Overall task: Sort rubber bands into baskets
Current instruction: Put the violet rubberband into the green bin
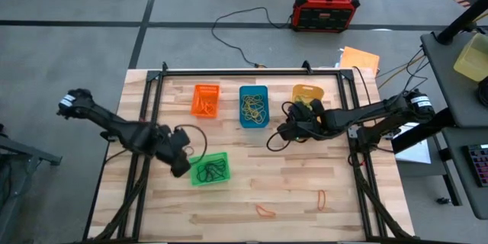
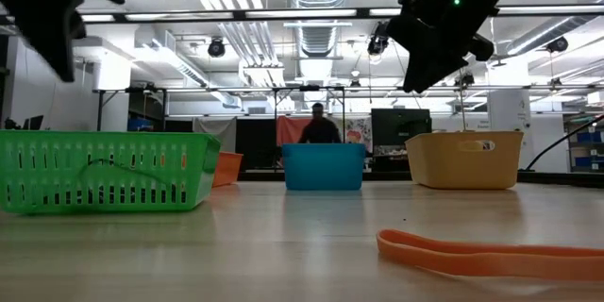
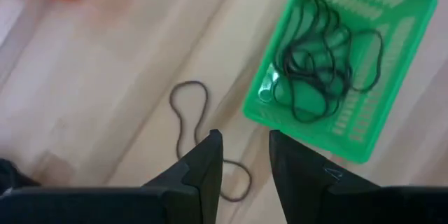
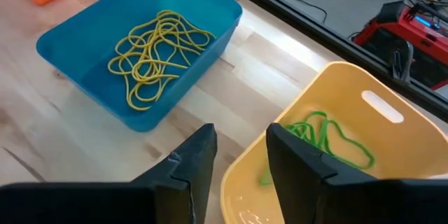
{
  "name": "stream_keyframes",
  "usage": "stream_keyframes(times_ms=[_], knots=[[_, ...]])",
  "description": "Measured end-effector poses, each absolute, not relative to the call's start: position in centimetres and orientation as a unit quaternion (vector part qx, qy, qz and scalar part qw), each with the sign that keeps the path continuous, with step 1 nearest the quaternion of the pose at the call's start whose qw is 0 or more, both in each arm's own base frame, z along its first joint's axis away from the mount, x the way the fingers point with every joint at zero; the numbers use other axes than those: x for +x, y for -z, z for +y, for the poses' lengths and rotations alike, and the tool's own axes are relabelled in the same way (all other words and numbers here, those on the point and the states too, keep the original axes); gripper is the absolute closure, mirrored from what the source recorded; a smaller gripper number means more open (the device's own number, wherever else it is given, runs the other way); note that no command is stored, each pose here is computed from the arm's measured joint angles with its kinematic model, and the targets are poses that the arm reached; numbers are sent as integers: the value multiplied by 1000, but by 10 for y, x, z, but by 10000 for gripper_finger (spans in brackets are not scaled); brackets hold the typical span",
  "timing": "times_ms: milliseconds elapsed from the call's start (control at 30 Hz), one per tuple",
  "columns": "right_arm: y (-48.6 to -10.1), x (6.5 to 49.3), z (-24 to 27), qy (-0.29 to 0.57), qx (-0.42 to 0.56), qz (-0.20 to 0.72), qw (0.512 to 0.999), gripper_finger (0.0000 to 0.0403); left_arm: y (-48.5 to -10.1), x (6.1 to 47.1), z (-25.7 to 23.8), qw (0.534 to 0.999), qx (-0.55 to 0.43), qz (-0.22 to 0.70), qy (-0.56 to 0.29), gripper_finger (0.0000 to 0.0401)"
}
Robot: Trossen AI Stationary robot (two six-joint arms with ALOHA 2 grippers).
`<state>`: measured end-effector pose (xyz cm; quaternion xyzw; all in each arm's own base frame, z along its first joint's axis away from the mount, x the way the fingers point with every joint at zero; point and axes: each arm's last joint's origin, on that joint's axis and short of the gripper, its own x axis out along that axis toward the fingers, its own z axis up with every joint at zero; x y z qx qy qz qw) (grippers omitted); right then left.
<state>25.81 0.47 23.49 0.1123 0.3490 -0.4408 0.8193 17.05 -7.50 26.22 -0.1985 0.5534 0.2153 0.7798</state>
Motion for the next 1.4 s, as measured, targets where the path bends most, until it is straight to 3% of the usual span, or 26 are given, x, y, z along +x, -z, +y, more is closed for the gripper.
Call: stream_keyframes(times_ms=[200,400,700,1233,1400], knots=[[-234,260,5,435,111,341,826,271,-232,164,-90,764,-173,586,-209,288],[-230,262,5,425,106,340,832,261,-213,153,-94,750,-127,615,-208,250],[-228,261,5,422,103,342,833,259,-176,145,-93,770,-107,601,-187,202],[-223,259,5,421,95,348,832,254,-126,126,-78,780,-103,577,-217,201],[-220,259,5,420,97,346,833,253,-123,125,-76,781,-110,572,-224,229]])
